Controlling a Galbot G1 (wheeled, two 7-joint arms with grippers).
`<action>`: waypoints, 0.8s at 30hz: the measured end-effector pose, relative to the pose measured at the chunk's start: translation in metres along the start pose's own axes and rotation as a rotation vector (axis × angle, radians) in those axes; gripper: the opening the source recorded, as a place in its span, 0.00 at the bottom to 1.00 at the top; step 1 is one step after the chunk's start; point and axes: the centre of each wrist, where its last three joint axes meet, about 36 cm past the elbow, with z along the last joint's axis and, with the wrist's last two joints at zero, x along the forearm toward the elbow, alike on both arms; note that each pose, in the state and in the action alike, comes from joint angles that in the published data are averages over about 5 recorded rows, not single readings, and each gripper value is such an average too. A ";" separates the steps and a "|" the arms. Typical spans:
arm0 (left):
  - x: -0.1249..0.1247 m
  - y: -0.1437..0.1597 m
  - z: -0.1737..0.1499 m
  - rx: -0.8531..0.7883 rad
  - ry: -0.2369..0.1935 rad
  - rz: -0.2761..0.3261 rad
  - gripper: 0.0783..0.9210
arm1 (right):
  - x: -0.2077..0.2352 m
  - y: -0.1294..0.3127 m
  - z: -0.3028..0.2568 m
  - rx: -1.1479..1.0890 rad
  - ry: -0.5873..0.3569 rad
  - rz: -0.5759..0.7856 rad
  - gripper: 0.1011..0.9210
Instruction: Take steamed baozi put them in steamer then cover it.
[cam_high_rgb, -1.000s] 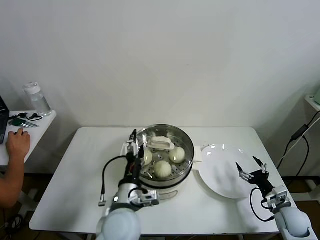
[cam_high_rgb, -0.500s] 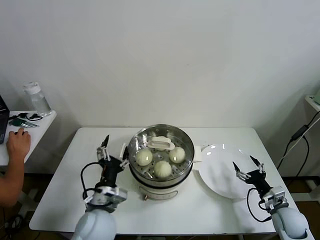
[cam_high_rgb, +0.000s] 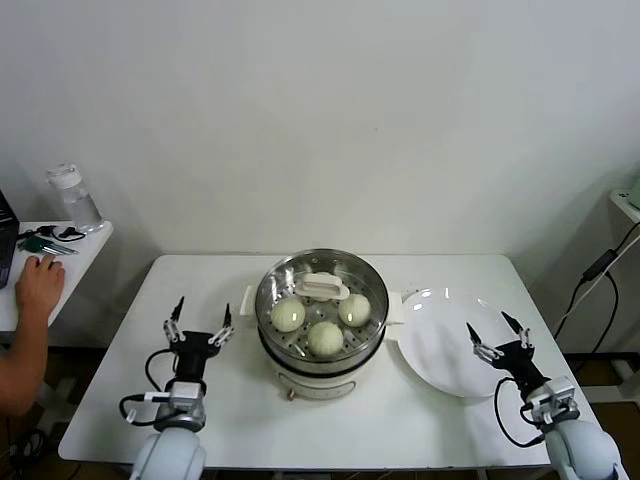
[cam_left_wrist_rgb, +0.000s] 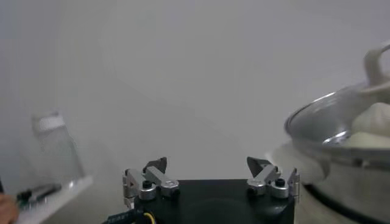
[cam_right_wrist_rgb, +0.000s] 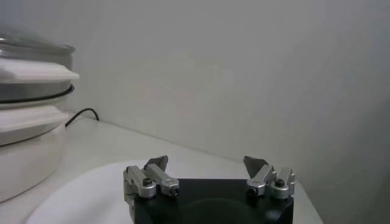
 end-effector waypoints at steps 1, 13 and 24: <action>0.000 0.001 0.004 0.013 0.005 -0.003 0.88 | 0.000 0.000 0.000 -0.004 -0.003 0.002 0.88; 0.000 0.015 0.030 0.112 0.044 -0.035 0.88 | 0.003 0.004 0.000 -0.032 -0.026 0.011 0.88; 0.004 0.022 0.039 0.144 0.056 -0.043 0.88 | 0.006 0.007 0.001 -0.041 -0.035 0.019 0.88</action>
